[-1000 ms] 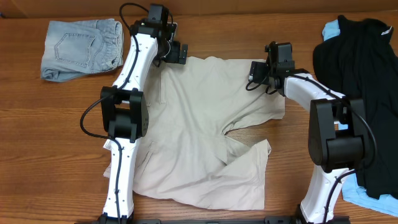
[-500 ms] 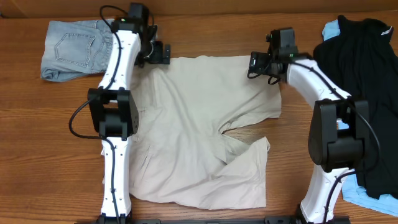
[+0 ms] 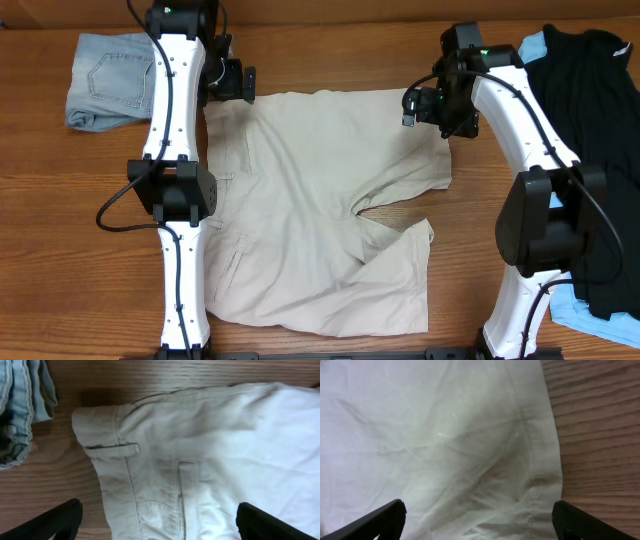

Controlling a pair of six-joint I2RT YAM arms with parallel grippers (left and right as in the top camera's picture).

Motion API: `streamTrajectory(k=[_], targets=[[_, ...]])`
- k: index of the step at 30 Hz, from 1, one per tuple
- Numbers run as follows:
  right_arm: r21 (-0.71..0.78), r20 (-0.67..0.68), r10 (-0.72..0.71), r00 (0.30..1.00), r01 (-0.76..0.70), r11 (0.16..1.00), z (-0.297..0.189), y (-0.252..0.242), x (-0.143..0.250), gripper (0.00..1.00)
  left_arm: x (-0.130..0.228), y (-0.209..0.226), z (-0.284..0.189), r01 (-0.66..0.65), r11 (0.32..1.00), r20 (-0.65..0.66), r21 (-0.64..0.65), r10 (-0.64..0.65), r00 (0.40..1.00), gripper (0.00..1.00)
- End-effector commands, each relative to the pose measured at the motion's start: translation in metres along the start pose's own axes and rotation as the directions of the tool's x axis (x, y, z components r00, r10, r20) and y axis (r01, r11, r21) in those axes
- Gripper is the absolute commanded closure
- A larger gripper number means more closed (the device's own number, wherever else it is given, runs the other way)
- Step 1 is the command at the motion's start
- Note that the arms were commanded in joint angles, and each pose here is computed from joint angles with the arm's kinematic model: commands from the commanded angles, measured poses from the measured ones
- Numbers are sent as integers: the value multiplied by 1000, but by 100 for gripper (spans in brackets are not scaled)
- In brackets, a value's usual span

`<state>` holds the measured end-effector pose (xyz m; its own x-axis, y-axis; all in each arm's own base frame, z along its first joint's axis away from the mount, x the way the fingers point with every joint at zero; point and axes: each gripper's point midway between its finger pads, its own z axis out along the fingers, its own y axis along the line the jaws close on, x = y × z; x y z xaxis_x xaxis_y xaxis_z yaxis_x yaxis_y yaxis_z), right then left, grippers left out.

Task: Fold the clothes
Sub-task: 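Pull the waistband upward with both grippers to spread the shorts flat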

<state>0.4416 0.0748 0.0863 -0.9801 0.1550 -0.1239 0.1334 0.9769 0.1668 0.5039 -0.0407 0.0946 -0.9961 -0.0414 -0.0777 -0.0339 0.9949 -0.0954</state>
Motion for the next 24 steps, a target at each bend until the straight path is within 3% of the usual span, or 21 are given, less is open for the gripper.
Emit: streamTrajectory(k=[1,2,5,8,15,17,21,24], targets=[[-11,-21,9,1000,-9,1000,5,-1,8,5,12,14,15,76,996,-62,-55,-80,995,6],[-11,-20,9,1000,-9,1000,7,-1,8,7,16,14,22,79,995,-85,-59,-84,993,11],[-14,-10,7,1000,-7,1000,11,-1,6,9,26,17,44,78,994,-144,-73,-88,986,50],[-25,-1,5,1000,-5,1000,11,1,4,9,34,17,63,77,994,-185,-75,-90,979,71],[-30,6,3,1000,-3,1000,11,2,3,10,38,17,98,74,994,-194,-77,-88,977,86],[-30,6,3,1000,-2,1000,11,2,2,10,30,18,107,75,995,-162,-72,-86,983,87],[-32,14,3,1000,-3,999,11,3,1,11,6,17,126,90,994,-55,-56,-93,994,90],[-39,39,6,999,-5,999,11,5,-6,11,-26,16,145,95,995,94,-29,-92,991,93]])
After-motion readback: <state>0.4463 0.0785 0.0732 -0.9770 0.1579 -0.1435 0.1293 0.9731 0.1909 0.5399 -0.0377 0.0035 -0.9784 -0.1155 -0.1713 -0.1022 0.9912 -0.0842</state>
